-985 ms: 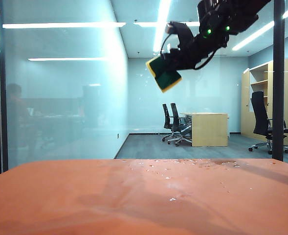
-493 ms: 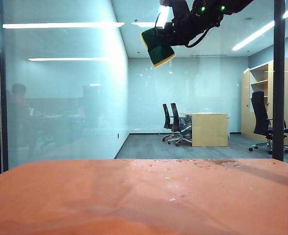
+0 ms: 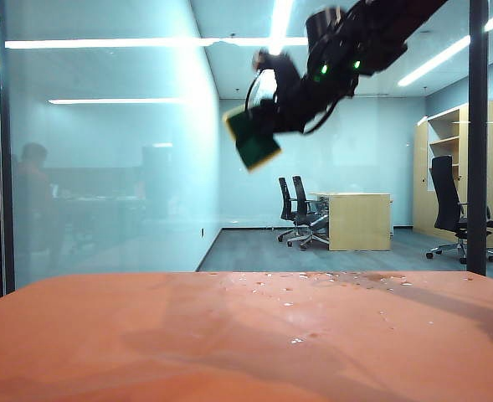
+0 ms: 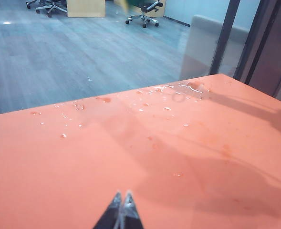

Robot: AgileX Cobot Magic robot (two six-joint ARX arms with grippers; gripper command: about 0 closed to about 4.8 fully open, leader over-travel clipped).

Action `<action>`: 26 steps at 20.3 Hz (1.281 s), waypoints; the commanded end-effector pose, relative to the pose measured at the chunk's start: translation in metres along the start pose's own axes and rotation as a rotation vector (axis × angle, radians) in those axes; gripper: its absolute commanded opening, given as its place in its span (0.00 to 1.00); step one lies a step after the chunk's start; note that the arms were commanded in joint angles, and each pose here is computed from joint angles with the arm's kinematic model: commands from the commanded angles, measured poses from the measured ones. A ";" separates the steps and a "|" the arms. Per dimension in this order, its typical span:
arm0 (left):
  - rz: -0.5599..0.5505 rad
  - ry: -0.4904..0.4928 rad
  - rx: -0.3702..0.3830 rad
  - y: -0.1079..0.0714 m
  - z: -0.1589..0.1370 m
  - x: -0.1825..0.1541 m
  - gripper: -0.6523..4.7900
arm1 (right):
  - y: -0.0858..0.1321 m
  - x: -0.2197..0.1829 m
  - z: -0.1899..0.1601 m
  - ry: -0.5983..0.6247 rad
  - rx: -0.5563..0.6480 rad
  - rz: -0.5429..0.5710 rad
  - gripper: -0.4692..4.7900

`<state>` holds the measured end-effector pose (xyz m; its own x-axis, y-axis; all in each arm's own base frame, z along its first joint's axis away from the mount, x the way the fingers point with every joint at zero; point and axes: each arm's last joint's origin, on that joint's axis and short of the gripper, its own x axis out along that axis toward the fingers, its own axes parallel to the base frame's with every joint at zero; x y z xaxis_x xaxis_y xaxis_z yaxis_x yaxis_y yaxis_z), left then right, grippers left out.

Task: Pick up the sponge from the table, wipe the water off the glass, and finally place the sponge back on the table.

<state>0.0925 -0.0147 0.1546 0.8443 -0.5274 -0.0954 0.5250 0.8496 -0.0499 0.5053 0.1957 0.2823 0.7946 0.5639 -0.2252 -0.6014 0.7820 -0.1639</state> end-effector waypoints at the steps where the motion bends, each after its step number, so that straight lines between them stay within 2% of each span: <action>1: 0.003 -0.001 0.009 0.000 0.001 0.000 0.11 | 0.004 0.005 -0.010 0.055 0.002 -0.015 0.08; 6: 0.003 -0.001 0.009 0.000 0.001 0.000 0.11 | 0.006 0.011 -0.030 0.165 0.024 -0.026 0.08; 10: 0.003 -0.001 0.009 0.000 0.001 0.000 0.11 | 0.006 0.012 -0.031 0.169 0.025 -0.027 0.08; 14: 0.003 -0.001 0.009 0.000 0.001 0.000 0.11 | 0.005 0.010 -0.020 0.099 0.009 -0.043 0.08; 26: 0.003 -0.002 0.010 0.000 0.001 0.000 0.11 | -0.002 -0.025 0.045 -0.110 -0.036 -0.126 0.08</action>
<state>0.0925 -0.0147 0.1546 0.8445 -0.5270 -0.0954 0.5247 0.8498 -0.0498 0.4949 0.1950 0.3058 0.8390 0.5064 -0.1991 -0.5404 0.8183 -0.1961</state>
